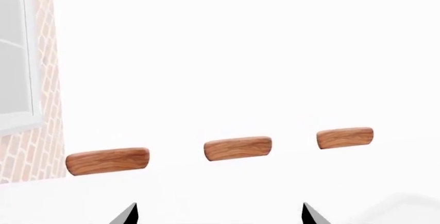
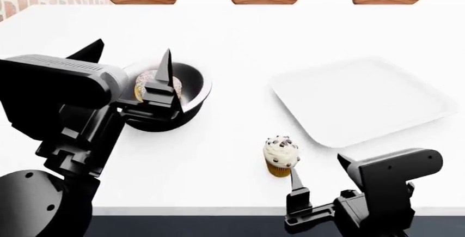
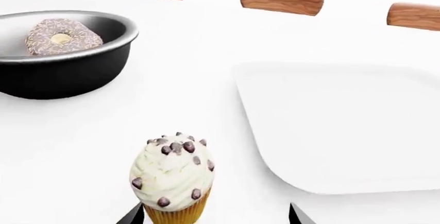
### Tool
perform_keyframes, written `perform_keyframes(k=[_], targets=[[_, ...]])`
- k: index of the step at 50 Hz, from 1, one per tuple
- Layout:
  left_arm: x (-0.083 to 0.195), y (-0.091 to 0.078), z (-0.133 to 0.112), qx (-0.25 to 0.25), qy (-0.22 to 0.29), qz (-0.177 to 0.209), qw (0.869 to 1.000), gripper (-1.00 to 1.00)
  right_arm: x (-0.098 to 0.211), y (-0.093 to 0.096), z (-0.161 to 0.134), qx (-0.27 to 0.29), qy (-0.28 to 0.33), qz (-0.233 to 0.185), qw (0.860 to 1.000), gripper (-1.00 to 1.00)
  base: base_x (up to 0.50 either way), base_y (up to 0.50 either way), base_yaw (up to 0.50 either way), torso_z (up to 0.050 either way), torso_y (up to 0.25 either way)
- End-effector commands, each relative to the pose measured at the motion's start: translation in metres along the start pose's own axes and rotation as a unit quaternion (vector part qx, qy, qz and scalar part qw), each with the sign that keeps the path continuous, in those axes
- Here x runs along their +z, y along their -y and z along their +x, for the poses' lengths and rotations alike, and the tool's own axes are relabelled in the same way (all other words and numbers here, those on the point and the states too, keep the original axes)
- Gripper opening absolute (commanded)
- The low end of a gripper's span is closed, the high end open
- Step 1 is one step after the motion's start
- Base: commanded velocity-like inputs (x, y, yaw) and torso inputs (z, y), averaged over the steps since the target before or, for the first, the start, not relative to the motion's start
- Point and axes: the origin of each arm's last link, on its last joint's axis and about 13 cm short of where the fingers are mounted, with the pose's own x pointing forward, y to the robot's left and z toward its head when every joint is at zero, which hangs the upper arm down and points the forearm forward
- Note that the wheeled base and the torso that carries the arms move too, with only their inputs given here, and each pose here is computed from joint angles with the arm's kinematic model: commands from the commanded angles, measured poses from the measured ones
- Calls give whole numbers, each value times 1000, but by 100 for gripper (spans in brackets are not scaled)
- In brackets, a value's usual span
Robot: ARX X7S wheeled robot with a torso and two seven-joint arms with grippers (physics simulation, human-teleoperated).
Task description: Pick up the bowl with donut and place it on the tray. Pick up the cupcake and place it on the tray.
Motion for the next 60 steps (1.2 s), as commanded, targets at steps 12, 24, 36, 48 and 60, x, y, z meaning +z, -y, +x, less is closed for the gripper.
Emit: perform_keyframes(k=[12, 24, 36, 48, 60], targets=[[-4, 0, 1, 0, -4, -1, 1000, 100, -9, -6, 6, 43, -24, -13, 999, 100, 0, 0, 0, 0, 0], [-5, 0, 3, -1, -6, -3, 1000, 100, -4, -9, 23, 49, -29, -17, 998, 100, 0, 0, 0, 0, 0], [-6, -1, 4, -1, -9, -1, 1000, 100, -8, -11, 34, 47, -28, -4, 998, 100, 0, 0, 0, 0, 0], [-6, 0, 6, -2, -9, -1, 1000, 100, -9, -12, 42, 50, -29, 1, 998, 100, 0, 0, 0, 0, 0], [-6, 0, 6, -3, -9, 0, 1000, 100, -12, -12, 47, 47, -32, 4, 998, 100, 0, 0, 0, 0, 0]])
